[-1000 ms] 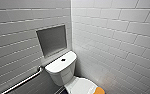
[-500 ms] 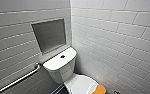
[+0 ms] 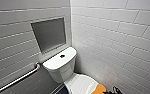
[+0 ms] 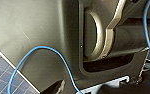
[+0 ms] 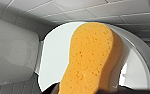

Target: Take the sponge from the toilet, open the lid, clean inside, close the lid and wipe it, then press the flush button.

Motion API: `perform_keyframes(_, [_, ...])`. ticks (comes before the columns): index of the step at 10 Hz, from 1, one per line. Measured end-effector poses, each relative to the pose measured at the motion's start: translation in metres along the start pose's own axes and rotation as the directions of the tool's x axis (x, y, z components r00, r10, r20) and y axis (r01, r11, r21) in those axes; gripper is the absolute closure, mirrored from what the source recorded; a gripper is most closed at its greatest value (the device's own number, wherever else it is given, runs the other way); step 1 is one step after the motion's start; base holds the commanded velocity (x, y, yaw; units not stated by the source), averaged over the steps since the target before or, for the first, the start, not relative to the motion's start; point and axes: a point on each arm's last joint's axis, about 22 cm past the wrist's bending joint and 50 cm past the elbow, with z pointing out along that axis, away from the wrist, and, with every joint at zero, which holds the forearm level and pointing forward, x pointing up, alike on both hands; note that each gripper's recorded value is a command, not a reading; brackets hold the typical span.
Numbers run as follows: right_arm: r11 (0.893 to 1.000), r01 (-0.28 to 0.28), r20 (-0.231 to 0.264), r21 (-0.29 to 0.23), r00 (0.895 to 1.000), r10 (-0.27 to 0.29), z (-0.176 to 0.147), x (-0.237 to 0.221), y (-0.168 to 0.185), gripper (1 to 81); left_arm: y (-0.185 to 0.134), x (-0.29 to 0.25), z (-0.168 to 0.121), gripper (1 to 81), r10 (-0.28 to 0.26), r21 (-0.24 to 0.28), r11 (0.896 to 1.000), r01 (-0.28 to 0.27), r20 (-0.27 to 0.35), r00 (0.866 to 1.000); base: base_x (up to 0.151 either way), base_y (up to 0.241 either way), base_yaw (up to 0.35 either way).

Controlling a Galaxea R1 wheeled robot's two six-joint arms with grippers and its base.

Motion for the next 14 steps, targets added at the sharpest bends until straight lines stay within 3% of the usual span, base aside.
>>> perform_keyframes(2, [1.000, -0.011, 0.000, -0.026, 1.000, 0.011, 0.017, -0.004, 0.005, 1.0, 0.002, -0.001, 0.000, 1.0, -0.002, -0.003, 1.000, 0.002, 0.002, 1.000, 0.000, 0.000, 0.000])
perform_keyframes(6, [0.996, -0.057, 0.069, -0.074, 0.996, 0.062, 0.044, -0.042, 0.034, 1.0, 0.006, -0.030, -0.005, 1.0, -0.034, -0.005, 0.999, 0.034, 0.067, 0.997, 0.000, 0.000, 0.000])
perform_keyframes(9, [0.997, -0.044, 0.046, -0.060, 0.998, 0.047, 0.046, -0.021, 0.025, 1.0, 0.005, -0.024, -0.004, 1.0, -0.032, -0.004, 0.999, 0.032, 0.059, 0.998, 0.000, 0.000, 0.000])
perform_keyframes(11, [0.996, -0.044, 0.039, -0.076, 0.998, 0.047, 0.045, -0.019, 0.034, 1.0, 0.005, -0.025, -0.004, 1.0, -0.032, -0.004, 0.999, 0.033, 0.063, 0.998, 0.000, 0.000, 0.000])
perform_keyframes(14, [0.998, -0.032, 0.025, -0.056, 0.999, 0.033, 0.063, -0.013, 0.028, 1.0, -0.004, -0.006, 0.012, 1.0, -0.021, -0.004, 1.000, 0.022, 0.041, 0.999, 0.000, 0.000, 0.000])
